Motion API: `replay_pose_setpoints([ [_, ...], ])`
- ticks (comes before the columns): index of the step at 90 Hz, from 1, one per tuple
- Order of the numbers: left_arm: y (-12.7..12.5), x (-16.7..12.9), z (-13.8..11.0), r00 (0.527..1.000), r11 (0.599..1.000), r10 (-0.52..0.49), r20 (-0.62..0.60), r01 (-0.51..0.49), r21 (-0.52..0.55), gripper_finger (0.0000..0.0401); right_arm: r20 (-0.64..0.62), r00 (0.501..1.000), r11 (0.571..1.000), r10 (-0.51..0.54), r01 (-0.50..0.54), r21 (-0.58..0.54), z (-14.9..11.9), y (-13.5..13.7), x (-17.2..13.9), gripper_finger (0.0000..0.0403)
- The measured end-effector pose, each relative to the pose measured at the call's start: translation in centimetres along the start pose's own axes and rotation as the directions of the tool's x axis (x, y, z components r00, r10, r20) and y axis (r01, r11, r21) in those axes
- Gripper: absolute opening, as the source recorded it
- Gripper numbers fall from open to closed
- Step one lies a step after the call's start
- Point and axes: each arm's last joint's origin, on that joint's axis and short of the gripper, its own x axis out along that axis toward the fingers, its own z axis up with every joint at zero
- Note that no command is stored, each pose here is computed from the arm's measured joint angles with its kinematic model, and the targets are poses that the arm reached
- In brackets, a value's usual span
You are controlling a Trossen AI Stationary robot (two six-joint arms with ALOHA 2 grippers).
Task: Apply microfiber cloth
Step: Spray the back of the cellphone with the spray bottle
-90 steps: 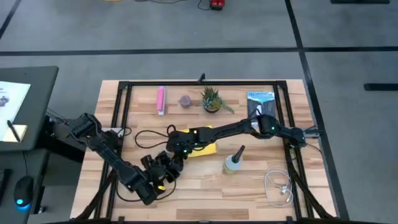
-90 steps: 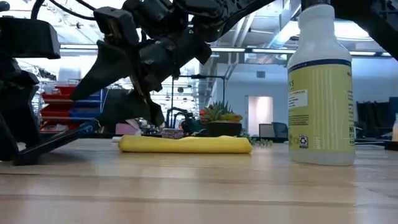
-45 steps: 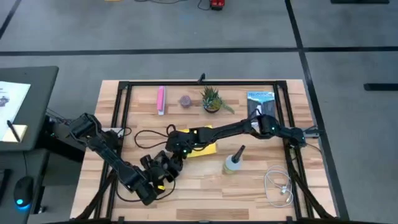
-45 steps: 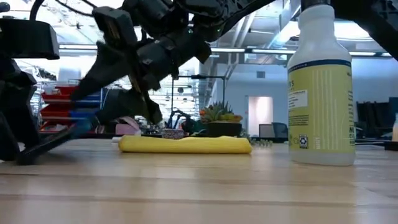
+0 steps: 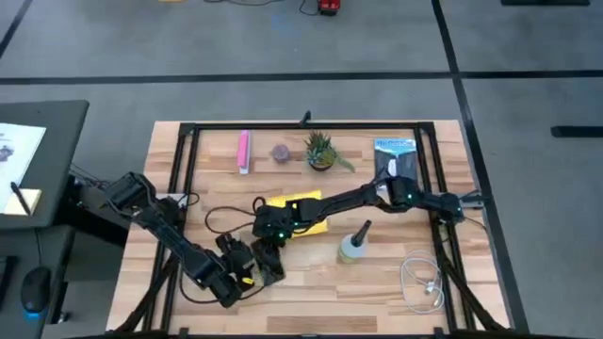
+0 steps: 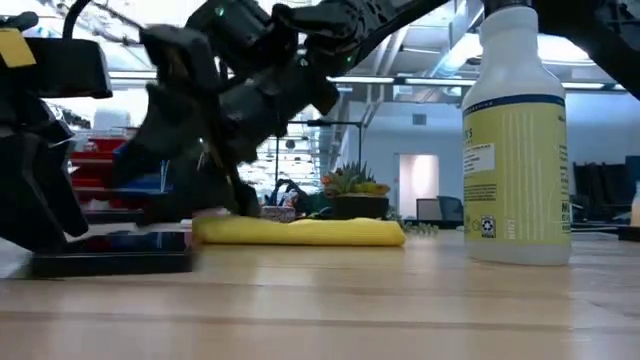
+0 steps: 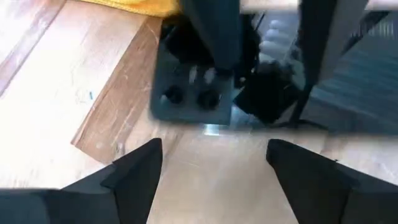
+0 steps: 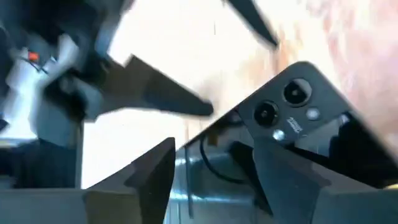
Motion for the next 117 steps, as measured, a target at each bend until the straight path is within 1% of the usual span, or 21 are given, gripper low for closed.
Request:
replay_pose_setpoints([
  [9,-0.1,0.0,0.1,1.0,1.0,-0.006,0.003,0.006,-0.008,0.0278,-0.001,1.0,0.999,0.023,-0.023,-0.038,0.2,0.4,-0.3,0.0241],
  [21,-0.1,0.0,0.1,1.0,1.0,-0.009,0.003,0.009,-0.014,0.0278,-0.038,0.999,0.998,-0.008,0.005,-0.061,0.4,0.6,-1.6,0.025],
  [27,-0.1,0.0,0.1,1.0,1.0,-0.012,0.005,0.013,-0.021,0.0278,-0.055,0.998,0.997,-0.033,0.029,-0.067,0.5,1.2,-2.9,0.025],
  [36,-0.4,0.0,0.1,0.999,0.999,-0.042,-0.005,0.042,-0.034,0.0278,-0.102,0.988,0.992,-0.113,0.106,-0.071,0.2,2.0,-4.2,0.0249],
  [42,-0.8,-0.1,0.2,0.996,0.995,-0.089,-0.027,0.087,-0.05,0.0278,-0.157,0.977,0.989,-0.147,0.141,-0.053,-0.5,1.9,-4.3,0.0249],
  [47,-1.2,-0.1,0.3,0.989,0.988,-0.141,-0.046,0.138,-0.069,0.0278,-0.207,0.964,0.986,-0.166,0.161,-0.038,-1.3,1.4,-3.7,0.0249],
  [55,-1.8,-0.3,0.5,0.977,0.975,-0.21,-0.044,0.206,-0.082,0.0278,-0.245,0.954,0.985,-0.172,0.173,-0.02,-2.4,0.7,-2.3,0.0249],
  [60,-2.0,-0.3,0.6,0.973,0.97,-0.23,-0.032,0.226,-0.083,0.0278,-0.251,0.953,0.985,-0.169,0.174,-0.003,-2.6,0.4,-1.8,0.0249],
  [69,-1.9,0.4,0.8,0.981,0.978,-0.195,-0.014,0.193,-0.082,0.0278,-0.244,0.958,0.987,-0.149,0.16,0.027,-2.7,-0.1,-1.1,0.0249],
  [85,-1.7,2.3,0.4,0.991,0.989,-0.133,-0.033,0.13,-0.066,0.0278,-0.184,0.976,0.99,-0.112,0.125,0.059,-2.2,0.0,-0.6,0.0249],
  [94,-1.7,2.5,0.4,0.992,0.991,-0.122,-0.034,0.12,-0.065,0.0278,-0.174,0.979,0.991,-0.102,0.115,0.07,-2.2,0.1,-0.5,0.0249],
  [117,-1.5,2.5,0.4,0.993,0.991,-0.114,-0.039,0.111,-0.079,0.0278,-0.159,0.983,0.994,-0.095,0.103,0.043,-1.9,0.8,-1.0,0.0249],
])
